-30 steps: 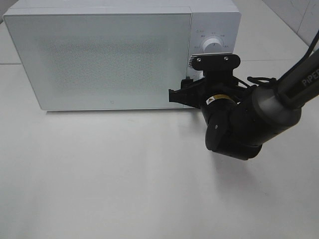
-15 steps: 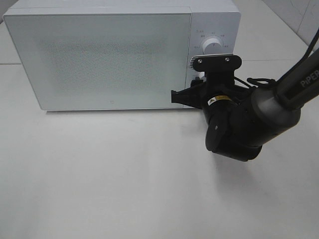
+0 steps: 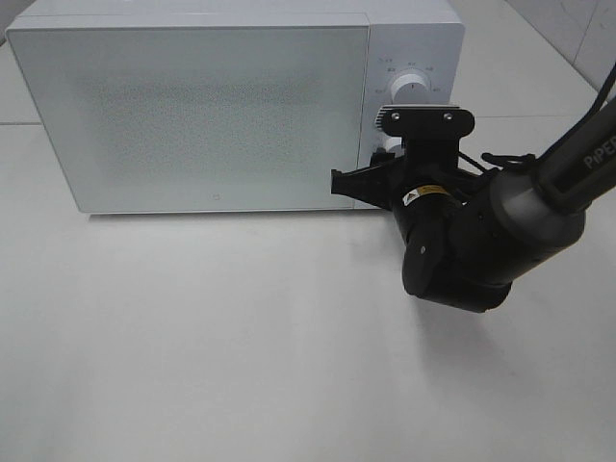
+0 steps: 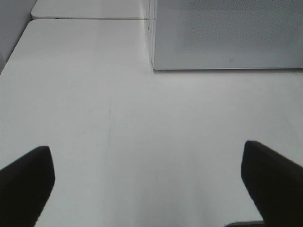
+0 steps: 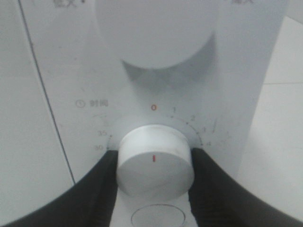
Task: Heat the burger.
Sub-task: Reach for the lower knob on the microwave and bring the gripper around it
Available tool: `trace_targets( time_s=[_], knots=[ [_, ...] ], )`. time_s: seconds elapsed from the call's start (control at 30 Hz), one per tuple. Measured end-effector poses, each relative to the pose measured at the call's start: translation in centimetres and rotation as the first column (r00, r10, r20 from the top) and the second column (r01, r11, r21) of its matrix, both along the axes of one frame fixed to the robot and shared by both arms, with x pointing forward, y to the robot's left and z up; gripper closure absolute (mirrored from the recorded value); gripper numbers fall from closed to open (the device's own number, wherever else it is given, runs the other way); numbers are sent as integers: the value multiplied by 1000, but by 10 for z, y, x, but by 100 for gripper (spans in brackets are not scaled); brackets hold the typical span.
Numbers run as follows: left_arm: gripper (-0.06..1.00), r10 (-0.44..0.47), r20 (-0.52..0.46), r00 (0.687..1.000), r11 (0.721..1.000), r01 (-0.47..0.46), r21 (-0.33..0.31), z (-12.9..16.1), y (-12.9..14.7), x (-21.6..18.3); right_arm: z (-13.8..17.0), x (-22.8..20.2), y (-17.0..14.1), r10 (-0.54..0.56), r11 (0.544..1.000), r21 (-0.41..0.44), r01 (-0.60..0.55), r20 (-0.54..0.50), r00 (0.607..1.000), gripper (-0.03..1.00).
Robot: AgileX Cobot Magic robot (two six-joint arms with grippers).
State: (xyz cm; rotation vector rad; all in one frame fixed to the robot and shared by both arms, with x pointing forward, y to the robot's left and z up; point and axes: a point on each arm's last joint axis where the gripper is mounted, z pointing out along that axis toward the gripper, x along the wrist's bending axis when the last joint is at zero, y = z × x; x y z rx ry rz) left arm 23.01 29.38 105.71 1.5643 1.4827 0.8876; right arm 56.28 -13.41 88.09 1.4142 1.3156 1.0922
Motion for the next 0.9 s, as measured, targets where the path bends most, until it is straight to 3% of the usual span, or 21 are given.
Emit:
trace_targets(
  time_s=[0.03, 0.07, 0.1, 0.17, 0.23, 0.27, 0.33, 0.37, 0.43, 0.47, 0.5, 0.53, 0.57, 0.63, 0.67, 0.7, 0.73, 0.77, 0.8, 0.83, 0.9],
  knots=[
    [-5, 0, 0, 1000, 1000, 0, 0, 0, 0, 0, 0, -1, 0, -6, 996, 89, 6, 5, 1000, 54],
    [-5, 0, 0, 1000, 1000, 0, 0, 0, 0, 0, 0, -1, 0, -6, 996, 89, 6, 5, 1000, 54],
    [-5, 0, 0, 1000, 1000, 0, 0, 0, 0, 0, 0, -1, 1, -20, 979, 204, 18, 10, 1000, 54],
    [-5, 0, 0, 1000, 1000, 0, 0, 0, 0, 0, 0, -1, 1, -25, 968, 249, 22, 9, 1000, 53],
    [-5, 0, 0, 1000, 1000, 0, 0, 0, 0, 0, -1, -1, 1, -43, 911, 411, 36, 9, 999, 53],
    [-5, 0, 0, 1000, 1000, 0, 0, 0, 0, 0, -1, -1, 1, -43, 911, 411, 36, 9, 999, 53],
    [-5, 0, 0, 1000, 1000, 0, 0, 0, 0, 0, -1, -2, 1, -64, 829, 557, 52, 1, 998, 53],
    [-5, 0, 0, 1000, 1000, 0, 0, 0, 0, 0, -1, -2, 1, -64, 829, 557, 52, 1, 998, 53],
    [-5, 0, 0, 1000, 1000, 0, 0, 0, 0, 0, -1, -2, 1, -91, 724, 685, 76, -14, 996, 53],
    [-5, 0, 0, 1000, 1000, 0, 0, 0, 0, 0, -1, -2, 1, -91, 724, 685, 76, -14, 996, 53],
    [-5, 0, 0, 1000, 1000, 0, 0, 0, 0, 0, -1, -2, 1, -107, 648, 756, 90, -26, 994, 53],
    [-5, 0, 0, 1000, 1000, 0, 0, 0, 0, 0, -1, -2, 1, -113, 617, 781, 95, -31, 993, 53],
    [-5, 0, 0, 1000, 1000, 0, 0, 0, 0, 0, -1, -2, 1, -113, 617, 781, 95, -31, 993, 53],
    [-5, 0, 0, 1000, 1000, 0, 0, 0, 0, 0, 0, -2, 1, -143, 442, 890, 117, -58, 988, 53],
    [-5, 0, 0, 1000, 1000, 0, 0, 0, 0, 0, 0, -2, 1, -143, 442, 890, 117, -58, 988, 53],
    [-5, 0, 0, 1000, 1000, 0, 0, 0, 0, 0, 0, -2, 1, -150, 396, 910, 121, -66, 986, 53],
    [-5, 0, 0, 1000, 1000, 0, 0, 0, 0, 0, 0, -2, 1, -150, 396, 910, 121, -66, 986, 53],
    [-5, 0, 0, 1000, 1000, 0, 0, 0, 0, 0, 0, -2, 2, -163, 276, 953, 129, -86, 983, 53],
    [-5, 0, 0, 1000, 1000, 0, 0, 0, 0, 0, 0, -2, 2, -169, 216, 967, 132, -96, 981, 53],
    [-5, 0, 0, 1000, 1000, 0, 0, 0, 0, 0, 0, -2, 2, -169, 216, 967, 132, -96, 981, 53],
    [-5, 0, 0, 1000, 1000, 0, 0, 0, 0, 0, 0, -3, 3, -174, 71, 988, 138, -124, 977, 53]
  ],
)
